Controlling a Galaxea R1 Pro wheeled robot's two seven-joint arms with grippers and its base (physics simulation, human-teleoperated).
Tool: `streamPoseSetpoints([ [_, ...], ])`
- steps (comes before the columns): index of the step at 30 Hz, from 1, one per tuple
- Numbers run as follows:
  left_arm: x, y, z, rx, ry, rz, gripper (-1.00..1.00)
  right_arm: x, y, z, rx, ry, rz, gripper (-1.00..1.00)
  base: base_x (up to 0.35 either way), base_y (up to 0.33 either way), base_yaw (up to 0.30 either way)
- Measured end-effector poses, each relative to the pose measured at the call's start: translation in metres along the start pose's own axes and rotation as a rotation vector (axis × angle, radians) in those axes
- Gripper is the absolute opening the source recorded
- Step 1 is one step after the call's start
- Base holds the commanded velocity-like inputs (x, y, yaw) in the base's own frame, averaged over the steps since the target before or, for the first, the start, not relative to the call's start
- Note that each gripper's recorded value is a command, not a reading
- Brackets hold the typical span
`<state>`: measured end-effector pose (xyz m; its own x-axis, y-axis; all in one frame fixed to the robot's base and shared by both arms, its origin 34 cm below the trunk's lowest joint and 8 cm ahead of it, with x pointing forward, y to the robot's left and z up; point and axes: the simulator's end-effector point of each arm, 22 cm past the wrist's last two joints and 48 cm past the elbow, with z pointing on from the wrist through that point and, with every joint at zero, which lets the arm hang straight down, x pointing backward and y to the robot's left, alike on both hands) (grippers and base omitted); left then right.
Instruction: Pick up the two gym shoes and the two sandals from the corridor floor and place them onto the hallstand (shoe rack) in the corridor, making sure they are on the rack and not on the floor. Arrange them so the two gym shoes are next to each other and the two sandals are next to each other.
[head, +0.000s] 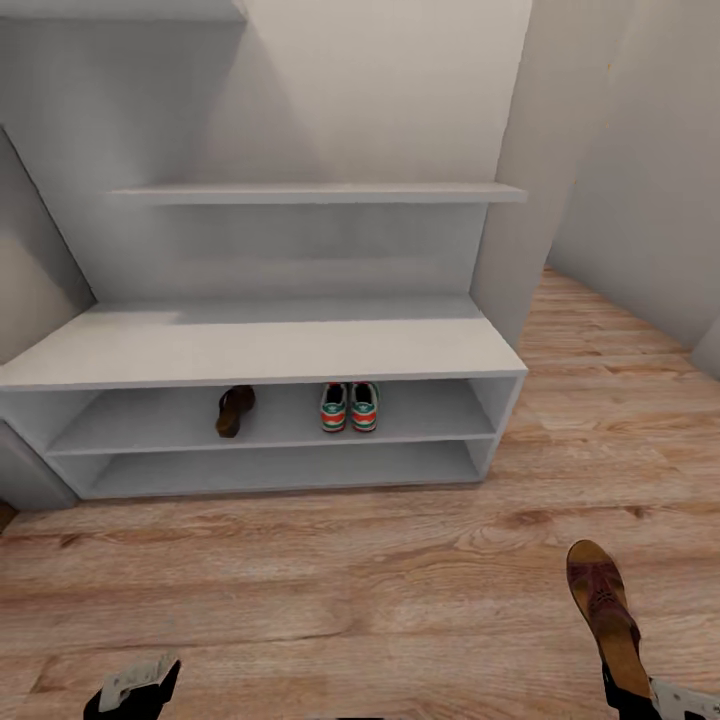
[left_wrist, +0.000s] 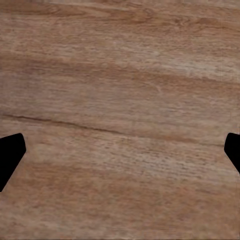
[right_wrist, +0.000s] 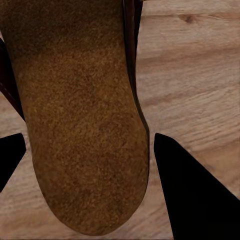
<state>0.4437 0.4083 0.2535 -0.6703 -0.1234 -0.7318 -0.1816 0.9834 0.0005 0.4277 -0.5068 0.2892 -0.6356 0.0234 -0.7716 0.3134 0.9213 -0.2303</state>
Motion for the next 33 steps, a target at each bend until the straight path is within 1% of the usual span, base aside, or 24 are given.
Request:
streamPoseSetpoints([
  [3, 0.007, 0.011, -0.006, -0.012, 0.009, 0.009, 1.00, 0.002, 0.007, -0.001, -0.006, 0.002, 0.009, -1.00, 0.000, 0.309, 0.000],
  [6, 0.009, 0.015, -0.008, -0.020, 0.011, -0.001, 1.00, 0.003, 0.009, -0.002, -0.006, 0.005, 0.014, -1.00, 0.000, 0.309, 0.000],
  [13, 0.011, 0.016, -0.009, -0.024, 0.014, -0.011, 1.00, 0.004, 0.009, -0.002, -0.006, 0.006, 0.015, -1.00, 0.000, 0.309, 0.000],
  [33, 0.011, 0.015, -0.009, -0.023, 0.011, -0.010, 1.00, 0.004, 0.010, -0.002, -0.007, 0.007, 0.015, -1.00, 0.000, 0.309, 0.000],
])
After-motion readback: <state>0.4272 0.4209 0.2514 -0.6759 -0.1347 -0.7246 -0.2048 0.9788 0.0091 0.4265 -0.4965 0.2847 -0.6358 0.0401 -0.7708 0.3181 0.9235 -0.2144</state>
